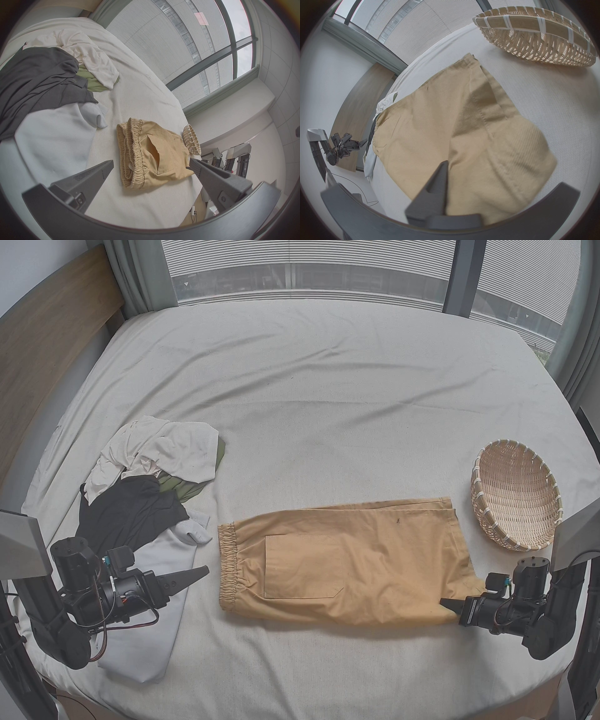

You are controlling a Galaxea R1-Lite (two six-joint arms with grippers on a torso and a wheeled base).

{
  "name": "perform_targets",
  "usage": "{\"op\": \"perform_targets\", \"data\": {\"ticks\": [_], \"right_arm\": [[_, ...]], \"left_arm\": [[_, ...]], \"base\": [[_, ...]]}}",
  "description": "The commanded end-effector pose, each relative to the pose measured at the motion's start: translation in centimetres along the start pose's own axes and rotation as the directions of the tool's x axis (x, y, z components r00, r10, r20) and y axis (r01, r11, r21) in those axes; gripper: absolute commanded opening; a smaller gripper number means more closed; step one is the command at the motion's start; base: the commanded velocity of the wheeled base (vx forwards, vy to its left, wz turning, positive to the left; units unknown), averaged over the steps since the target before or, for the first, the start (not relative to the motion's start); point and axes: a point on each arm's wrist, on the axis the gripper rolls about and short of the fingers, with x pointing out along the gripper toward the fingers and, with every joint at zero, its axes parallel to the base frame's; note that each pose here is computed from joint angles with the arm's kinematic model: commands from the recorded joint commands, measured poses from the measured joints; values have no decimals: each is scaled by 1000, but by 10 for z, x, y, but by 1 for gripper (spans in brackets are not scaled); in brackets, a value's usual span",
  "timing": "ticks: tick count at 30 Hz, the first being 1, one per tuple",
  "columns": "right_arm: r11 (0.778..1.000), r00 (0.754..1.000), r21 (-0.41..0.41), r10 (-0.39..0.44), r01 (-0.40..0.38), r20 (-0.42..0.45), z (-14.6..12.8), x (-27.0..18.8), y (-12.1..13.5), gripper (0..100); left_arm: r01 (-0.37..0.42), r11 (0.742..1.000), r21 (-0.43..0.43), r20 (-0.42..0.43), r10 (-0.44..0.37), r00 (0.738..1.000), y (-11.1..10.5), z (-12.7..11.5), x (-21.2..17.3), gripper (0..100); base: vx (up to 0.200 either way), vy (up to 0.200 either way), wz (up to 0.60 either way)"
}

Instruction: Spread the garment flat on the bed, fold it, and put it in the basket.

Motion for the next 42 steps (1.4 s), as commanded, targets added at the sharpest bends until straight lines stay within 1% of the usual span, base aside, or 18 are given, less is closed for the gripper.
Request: {"op": "perform_targets", "data": {"ticks": [1,3,4,5,8,10,11,14,17,20,23,24,25,27,30,34,39,42], "right_arm": [[1000,1000,-3,-18,18,11,1,1,0,100],[997,996,-6,-81,81,46,4,2,-1,100],[997,996,-6,-81,81,46,4,2,-1,100],[993,989,3,-122,122,86,10,-1,-6,100],[989,979,15,-146,145,146,22,-14,-11,100],[989,976,18,-148,147,162,25,-18,-11,100],[989,970,15,-145,145,194,32,-25,-11,100],[993,964,-1,-111,114,241,42,-38,-6,100],[997,956,-41,-49,64,290,51,-51,7,100],[996,945,-88,11,18,326,59,-60,18,100],[993,934,-117,45,-3,353,66,-62,24,100],[990,927,-142,75,-23,369,72,-61,29,100],[989,925,-146,79,-26,371,72,-61,30,100],[978,910,-197,148,-75,388,83,-55,40,100],[966,895,-235,199,-110,400,91,-49,50,100],[958,887,-255,227,-130,401,94,-46,56,100],[956,884,-259,234,-135,404,96,-46,57,100],[953,880,-267,244,-141,408,99,-46,55,100]], "left_arm": [[-4,1000,-6,-4,4,1000,2,-1,1,100],[-1,1000,-3,-2,1,1000,1,0,0,100],[-1,1000,-3,-2,1,1000,1,0,0,100],[1,1000,-2,-2,-1,1000,1,0,0,100],[0,1000,-4,-4,0,1000,1,-1,0,100],[-1,1000,-5,-5,1,1000,1,-1,1,100],[-1,1000,-6,-6,1,1000,2,-1,1,100],[-1,1000,-8,-9,1,1000,2,-2,2,100],[-4,1000,-10,-10,4,1000,3,-2,2,100],[-9,1000,-22,-25,8,1000,6,-6,4,100],[-13,999,-35,-50,12,999,9,-12,9,100],[-14,999,-43,-62,11,998,12,-14,11,100],[-14,999,-44,-63,12,998,12,-15,11,100],[-21,998,-58,-88,16,996,18,-21,18,100],[-21,997,-72,-121,13,993,21,-29,25,100],[-25,997,-76,-149,13,989,23,-37,35,100],[-62,996,-69,-132,53,990,29,-39,46,100],[-60,996,-71,-133,50,990,31,-40,51,100]], "base": [[0,0,0],[0,0,0],[0,0,0],[0,0,0],[0,0,0],[0,0,0],[0,0,0],[0,0,0],[0,0,0],[0,0,0],[0,0,0],[0,0,0],[0,0,0],[0,0,0],[0,0,0],[0,0,0],[0,0,0],[0,0,0]]}}
